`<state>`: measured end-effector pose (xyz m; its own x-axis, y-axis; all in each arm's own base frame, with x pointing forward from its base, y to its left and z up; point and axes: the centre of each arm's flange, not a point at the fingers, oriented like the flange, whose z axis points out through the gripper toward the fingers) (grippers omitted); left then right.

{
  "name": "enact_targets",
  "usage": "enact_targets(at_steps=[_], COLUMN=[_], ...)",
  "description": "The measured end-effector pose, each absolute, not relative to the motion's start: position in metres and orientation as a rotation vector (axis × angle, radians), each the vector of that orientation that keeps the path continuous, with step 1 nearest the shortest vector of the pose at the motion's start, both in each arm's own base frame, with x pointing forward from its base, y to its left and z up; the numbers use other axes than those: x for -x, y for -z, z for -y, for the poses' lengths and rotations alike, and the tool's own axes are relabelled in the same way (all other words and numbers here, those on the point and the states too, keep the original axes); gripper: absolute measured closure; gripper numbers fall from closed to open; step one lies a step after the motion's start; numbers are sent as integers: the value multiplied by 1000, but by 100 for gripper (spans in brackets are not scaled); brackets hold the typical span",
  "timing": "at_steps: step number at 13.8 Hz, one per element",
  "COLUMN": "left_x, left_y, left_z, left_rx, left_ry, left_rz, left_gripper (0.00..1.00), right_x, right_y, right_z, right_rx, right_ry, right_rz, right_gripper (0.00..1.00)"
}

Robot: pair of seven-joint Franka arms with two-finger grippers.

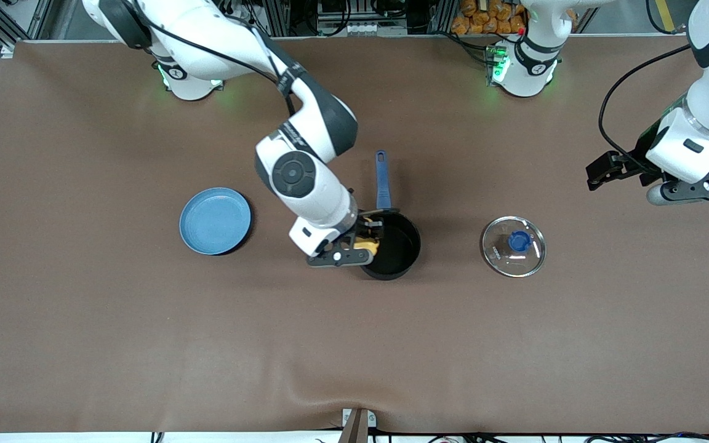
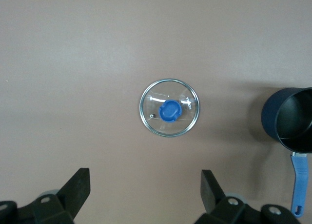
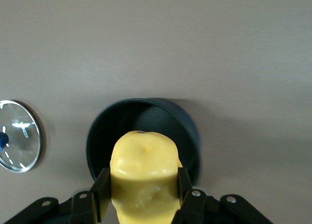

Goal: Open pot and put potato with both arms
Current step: 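Lower the potato into the pot and open the right gripper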

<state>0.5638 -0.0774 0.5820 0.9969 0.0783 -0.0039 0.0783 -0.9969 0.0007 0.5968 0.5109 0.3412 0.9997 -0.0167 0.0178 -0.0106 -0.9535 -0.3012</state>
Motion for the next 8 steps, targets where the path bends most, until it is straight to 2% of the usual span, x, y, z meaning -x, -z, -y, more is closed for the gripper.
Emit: enact_targets(at_steps=[4, 8], left_x=[-567, -564], left_y=[-590, -599], left_z=[44, 48], left_rx=[-3091, -3092], left_ry=[8, -5], left_rz=[-92, -54], left_gripper=[0, 0], right_x=[-579, -570], right_y=[-297, -267], right_z=[-542, -554], right_rx=[2838, 2852], right_ry=[27, 13], right_rz=[-1, 19], right_gripper=[41, 41])
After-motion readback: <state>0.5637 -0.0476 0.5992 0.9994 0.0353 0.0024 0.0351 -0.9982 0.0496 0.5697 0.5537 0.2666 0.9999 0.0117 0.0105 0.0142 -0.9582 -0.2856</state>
